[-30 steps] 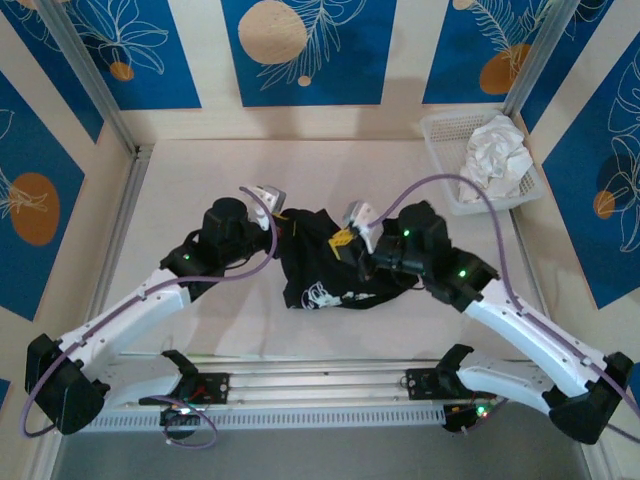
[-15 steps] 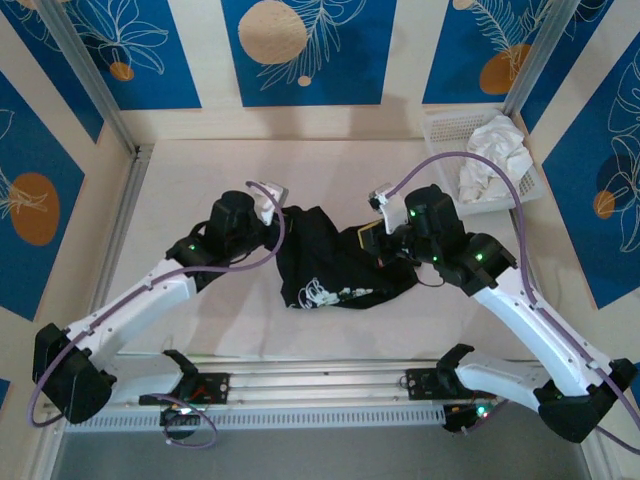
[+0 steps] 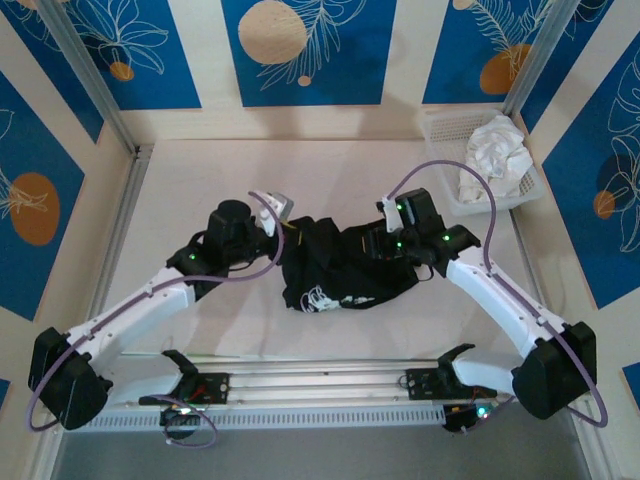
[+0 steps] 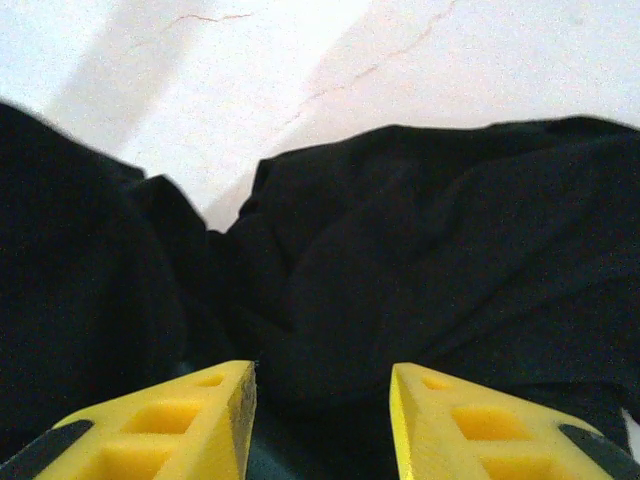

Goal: Fold the inside-out t-shirt

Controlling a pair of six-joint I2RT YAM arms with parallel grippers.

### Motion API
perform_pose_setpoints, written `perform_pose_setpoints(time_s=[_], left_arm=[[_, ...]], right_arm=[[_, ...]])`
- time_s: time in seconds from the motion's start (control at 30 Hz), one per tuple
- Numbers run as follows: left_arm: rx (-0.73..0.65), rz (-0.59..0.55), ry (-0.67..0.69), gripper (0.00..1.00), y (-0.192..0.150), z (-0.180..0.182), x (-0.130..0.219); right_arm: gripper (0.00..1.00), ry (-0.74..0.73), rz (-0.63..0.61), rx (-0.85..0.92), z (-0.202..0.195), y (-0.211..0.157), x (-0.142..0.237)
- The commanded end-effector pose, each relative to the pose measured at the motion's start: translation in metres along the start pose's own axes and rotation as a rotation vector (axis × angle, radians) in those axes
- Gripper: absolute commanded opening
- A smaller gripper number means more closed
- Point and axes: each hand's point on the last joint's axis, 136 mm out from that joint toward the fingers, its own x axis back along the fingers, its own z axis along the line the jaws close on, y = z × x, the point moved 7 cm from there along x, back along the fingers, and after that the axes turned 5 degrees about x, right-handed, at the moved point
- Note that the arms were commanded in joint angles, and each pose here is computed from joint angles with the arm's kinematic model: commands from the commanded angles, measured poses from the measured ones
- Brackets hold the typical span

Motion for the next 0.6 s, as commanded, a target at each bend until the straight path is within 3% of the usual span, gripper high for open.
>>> perform_pose_setpoints(time_s=[0.0, 0.07, 0.27, 0.37, 0.43, 0.57], left_arm=[[0.027, -0.035, -0.169, 0.0, -0.005, -0.016, 0.004], [0.036, 0.024, -0.262, 0.0, -0.022, -0.028, -0.001], [-0.053, 0.318, -0.352, 0.02, -0.084, -0.071, -0.048], [-0.09, 0.45, -0.427, 0.17, -0.1, -0.09, -0.061], [-0.102, 0.489, -0.429, 0.34, -0.1, -0.091, -0.061], [-0.086, 0.403, -0.326, 0.53, -0.08, -0.071, -0.05]], right_arm=[[0.43, 0.057, -0.009, -0.075, -0.006, -0.001, -0.009], [0.44, 0.041, -0.007, -0.098, -0.014, -0.001, -0.012], [0.45, 0.012, -0.061, -0.166, -0.033, 0.009, -0.013], [0.45, 0.018, -0.063, -0.183, -0.038, 0.011, -0.019], [0.45, 0.03, -0.049, -0.187, -0.038, 0.012, -0.025], [0.48, 0.071, -0.03, -0.169, -0.031, 0.015, -0.041]])
